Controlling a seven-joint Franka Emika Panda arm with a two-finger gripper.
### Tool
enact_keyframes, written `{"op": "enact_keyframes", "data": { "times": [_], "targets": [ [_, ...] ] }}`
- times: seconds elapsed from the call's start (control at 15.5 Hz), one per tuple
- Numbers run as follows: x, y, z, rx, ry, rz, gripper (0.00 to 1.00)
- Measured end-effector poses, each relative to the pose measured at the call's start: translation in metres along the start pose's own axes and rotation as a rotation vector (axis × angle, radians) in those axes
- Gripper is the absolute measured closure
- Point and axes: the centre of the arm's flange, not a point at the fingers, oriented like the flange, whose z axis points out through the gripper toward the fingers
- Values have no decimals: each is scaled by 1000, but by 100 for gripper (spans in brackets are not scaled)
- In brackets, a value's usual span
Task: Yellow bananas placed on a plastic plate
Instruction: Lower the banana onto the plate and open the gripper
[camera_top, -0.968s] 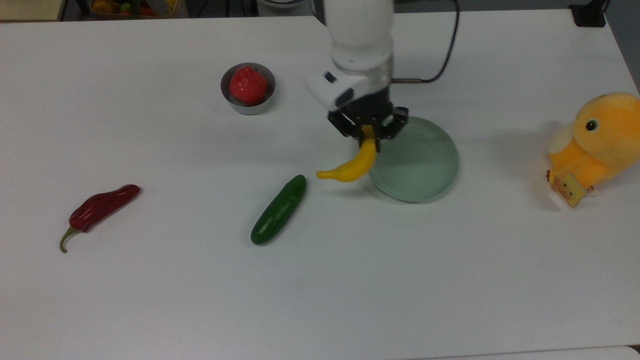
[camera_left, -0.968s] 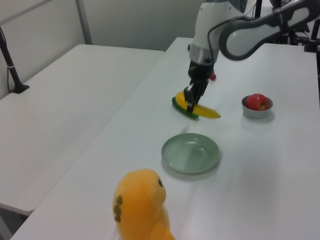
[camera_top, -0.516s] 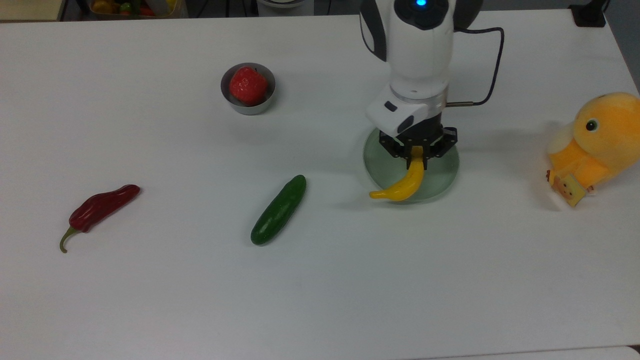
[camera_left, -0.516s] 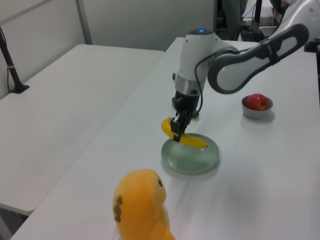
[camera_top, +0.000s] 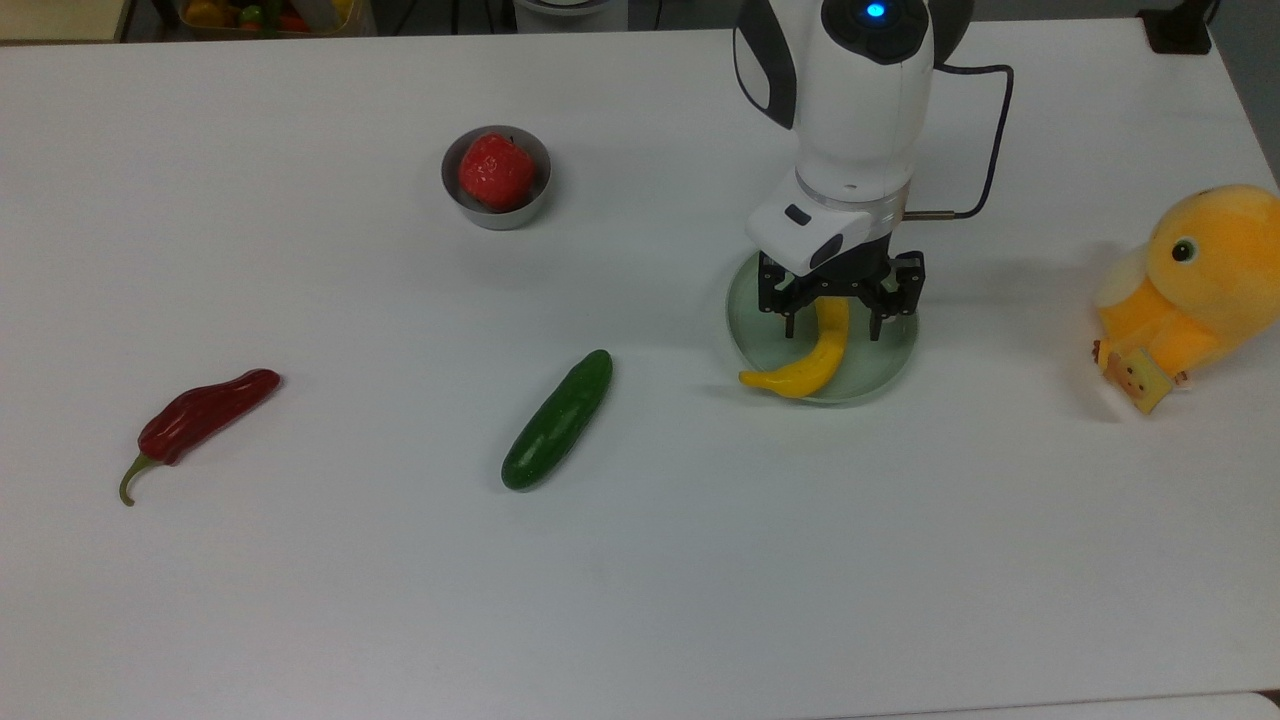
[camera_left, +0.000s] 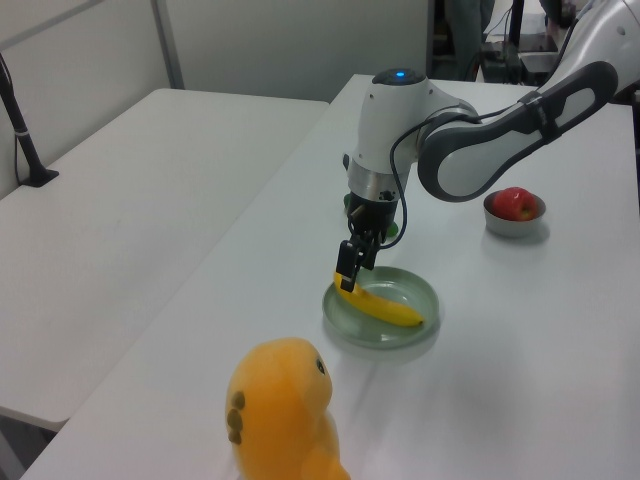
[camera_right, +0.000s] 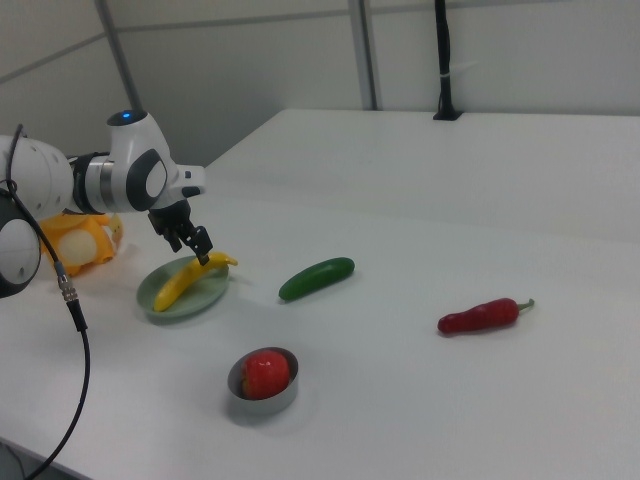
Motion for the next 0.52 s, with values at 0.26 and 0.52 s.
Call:
{"op": "enact_keyframes", "data": {
  "times": [0.26,0.52],
  "targets": [
    [4,1,-6,5,12,5,0],
    [5,14,-33,-24,-35,25,0]
  ]
}}
